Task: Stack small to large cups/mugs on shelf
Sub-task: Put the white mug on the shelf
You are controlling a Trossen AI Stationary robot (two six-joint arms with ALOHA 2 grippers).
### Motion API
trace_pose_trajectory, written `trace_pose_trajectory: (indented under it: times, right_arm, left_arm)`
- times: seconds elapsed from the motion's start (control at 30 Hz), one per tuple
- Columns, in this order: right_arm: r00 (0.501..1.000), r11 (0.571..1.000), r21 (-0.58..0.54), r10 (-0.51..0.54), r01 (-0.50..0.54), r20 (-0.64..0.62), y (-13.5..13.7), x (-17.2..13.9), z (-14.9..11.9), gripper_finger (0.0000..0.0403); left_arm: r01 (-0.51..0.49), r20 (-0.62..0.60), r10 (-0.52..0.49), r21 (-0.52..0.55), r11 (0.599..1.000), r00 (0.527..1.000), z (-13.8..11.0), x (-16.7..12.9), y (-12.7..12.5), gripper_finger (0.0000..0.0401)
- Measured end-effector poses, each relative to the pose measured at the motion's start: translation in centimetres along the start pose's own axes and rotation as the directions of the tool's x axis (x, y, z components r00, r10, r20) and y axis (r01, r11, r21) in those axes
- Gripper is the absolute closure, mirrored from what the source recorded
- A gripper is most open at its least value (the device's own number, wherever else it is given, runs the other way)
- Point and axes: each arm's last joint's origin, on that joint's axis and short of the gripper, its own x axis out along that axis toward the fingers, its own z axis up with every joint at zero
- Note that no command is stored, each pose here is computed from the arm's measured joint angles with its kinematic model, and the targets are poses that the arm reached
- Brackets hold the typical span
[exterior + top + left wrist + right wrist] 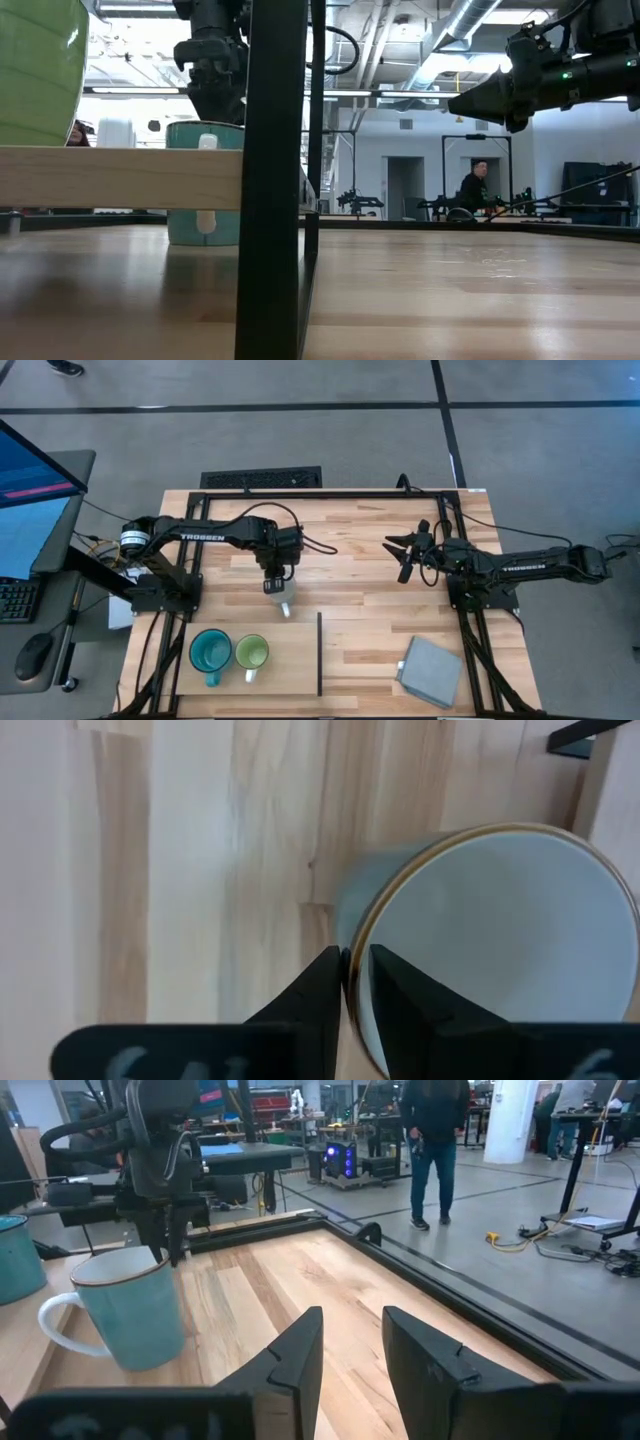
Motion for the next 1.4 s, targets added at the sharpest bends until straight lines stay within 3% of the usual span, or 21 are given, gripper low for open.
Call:
trace_pose_trajectory:
  times: [0.23, 0.53, 0.7, 1.07, 1.4]
  right_arm:
    - [1.0, 1.0, 0.0, 0.0, 0.0, 0.0, 0.0, 0.0, 0.0, 0.0274]
    - [1.0, 1.0, -0.001, 0.0, 0.0, 0.0, 0.0, 0.0, 0.0, 0.0274]
    - [1.0, 1.0, -0.001, 0.0, 0.0, 0.0, 0.0, 0.0, 0.0, 0.0274]
    - [1.0, 1.0, -0.001, 0.0, 0.0, 0.0, 0.0, 0.0, 0.0, 0.0274]
    - [1.0, 1.0, -0.001, 0.0, 0.0, 0.0, 0.0, 0.0, 0.0, 0.0274]
  left_arm:
    - [0.006, -0.021, -0.007, -0.038, 0.999, 1.0, -0.2, -0.01, -0.02, 0.034]
    - [0.005, -0.027, -0.006, -0.036, 0.999, 1.0, -0.26, -0.01, -0.02, 0.0241]
    - [0.001, -0.051, -0.003, -0.053, 0.999, 0.999, -0.49, -0.02, -0.02, 0.021]
    - [-0.081, -0.083, 0.061, -0.26, 0.962, 0.995, -0.79, -0.06, 0.16, 0.0204]
    - [-0.084, -0.082, 0.063, -0.297, 0.951, 0.995, -0.79, -0.07, 0.16, 0.0204]
